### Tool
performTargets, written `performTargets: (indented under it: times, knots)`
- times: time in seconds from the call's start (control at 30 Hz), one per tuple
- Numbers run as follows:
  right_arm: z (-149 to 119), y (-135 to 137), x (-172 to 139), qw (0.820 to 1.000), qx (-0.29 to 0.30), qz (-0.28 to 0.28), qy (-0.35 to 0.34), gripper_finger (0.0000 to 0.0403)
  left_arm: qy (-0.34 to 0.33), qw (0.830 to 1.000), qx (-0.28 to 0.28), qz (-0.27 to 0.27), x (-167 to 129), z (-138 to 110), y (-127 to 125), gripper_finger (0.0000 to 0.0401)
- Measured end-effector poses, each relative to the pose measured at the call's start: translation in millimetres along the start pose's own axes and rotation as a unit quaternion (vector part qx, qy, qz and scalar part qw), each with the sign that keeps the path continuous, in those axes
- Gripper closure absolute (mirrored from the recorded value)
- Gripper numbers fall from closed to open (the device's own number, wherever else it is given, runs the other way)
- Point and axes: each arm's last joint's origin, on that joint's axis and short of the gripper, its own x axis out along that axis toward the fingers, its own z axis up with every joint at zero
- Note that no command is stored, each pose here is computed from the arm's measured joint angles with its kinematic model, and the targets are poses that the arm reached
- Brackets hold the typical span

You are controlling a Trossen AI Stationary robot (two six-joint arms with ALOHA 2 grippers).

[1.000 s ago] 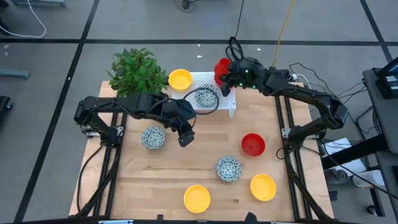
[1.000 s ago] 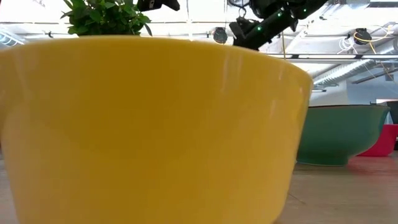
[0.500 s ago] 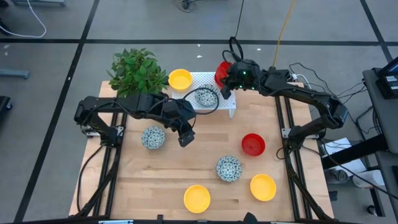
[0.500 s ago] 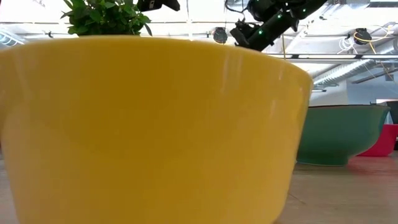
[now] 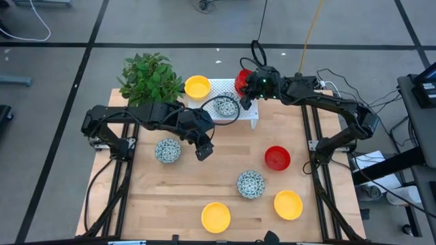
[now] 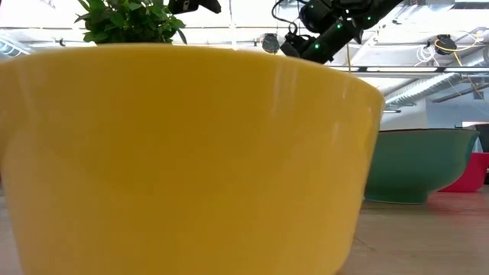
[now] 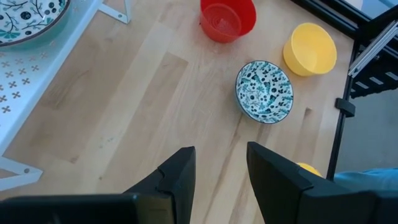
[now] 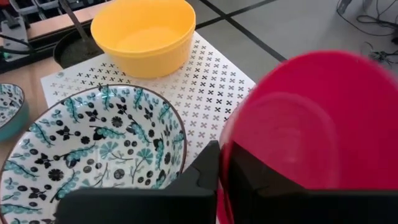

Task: Pick & Place Mini bowls
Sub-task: Stack the left red bowl on the red bowl on the shelf, then stack the left blue patterned bowl on the blue patterned bowl on the shelf

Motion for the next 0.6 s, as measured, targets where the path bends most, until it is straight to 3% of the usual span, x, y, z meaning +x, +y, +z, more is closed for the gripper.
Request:
performTargets:
  times: [0.37,0.53,0.6]
  knots:
    - [11.8,1.2,-8.4,0.999,0.006,0.004,-0.053,0.0255,0.005,1.000,0.006,0.003,0.0,-0.9,0.5,0.0256]
    - [23.0,4.6,-33.9,0.996,0.013,0.010,-0.093,0.0232,0.013,1.000,0.005,0.007,0.0,-2.4,1.4,0.0256]
    - [23.4,3.5,-46.9,0.996,0.015,-0.016,-0.090,0.0232,0.014,1.000,0.005,0.008,0.0,-2.7,1.5,0.0256]
